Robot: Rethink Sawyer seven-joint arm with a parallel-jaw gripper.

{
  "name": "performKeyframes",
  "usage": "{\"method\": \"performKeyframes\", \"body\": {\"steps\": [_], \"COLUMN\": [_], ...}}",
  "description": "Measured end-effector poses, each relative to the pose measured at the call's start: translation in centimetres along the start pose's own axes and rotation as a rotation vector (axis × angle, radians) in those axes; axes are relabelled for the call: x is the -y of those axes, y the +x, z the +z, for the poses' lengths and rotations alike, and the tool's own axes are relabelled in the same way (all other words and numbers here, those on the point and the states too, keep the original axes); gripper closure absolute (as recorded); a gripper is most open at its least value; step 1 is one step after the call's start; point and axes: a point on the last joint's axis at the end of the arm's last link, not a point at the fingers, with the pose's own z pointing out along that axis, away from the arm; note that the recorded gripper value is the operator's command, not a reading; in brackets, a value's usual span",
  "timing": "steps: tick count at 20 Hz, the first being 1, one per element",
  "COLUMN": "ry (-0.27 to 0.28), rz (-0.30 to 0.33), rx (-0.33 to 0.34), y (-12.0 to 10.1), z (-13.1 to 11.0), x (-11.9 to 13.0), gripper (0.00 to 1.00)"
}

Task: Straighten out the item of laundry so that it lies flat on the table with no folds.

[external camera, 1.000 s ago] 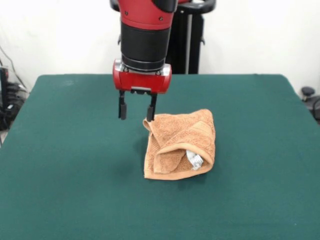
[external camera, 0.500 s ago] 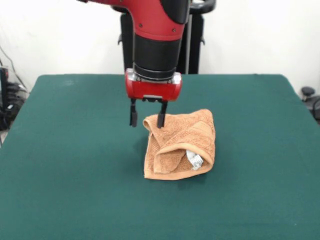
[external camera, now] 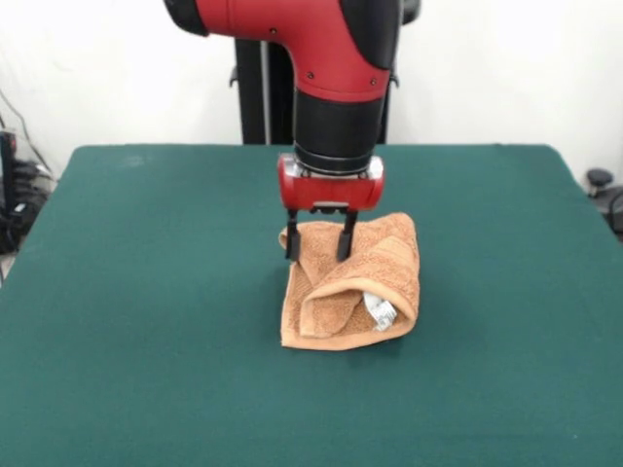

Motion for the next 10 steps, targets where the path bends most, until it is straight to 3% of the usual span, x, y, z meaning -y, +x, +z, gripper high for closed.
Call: {"method": "performKeyframes", "body": {"steps": [10], "ry": [-0.002], "rz": [0.0], "rx": [0.009], "y": [0.13], "z": [1.01], "x": [-0.17], "gripper": [0.0]}}
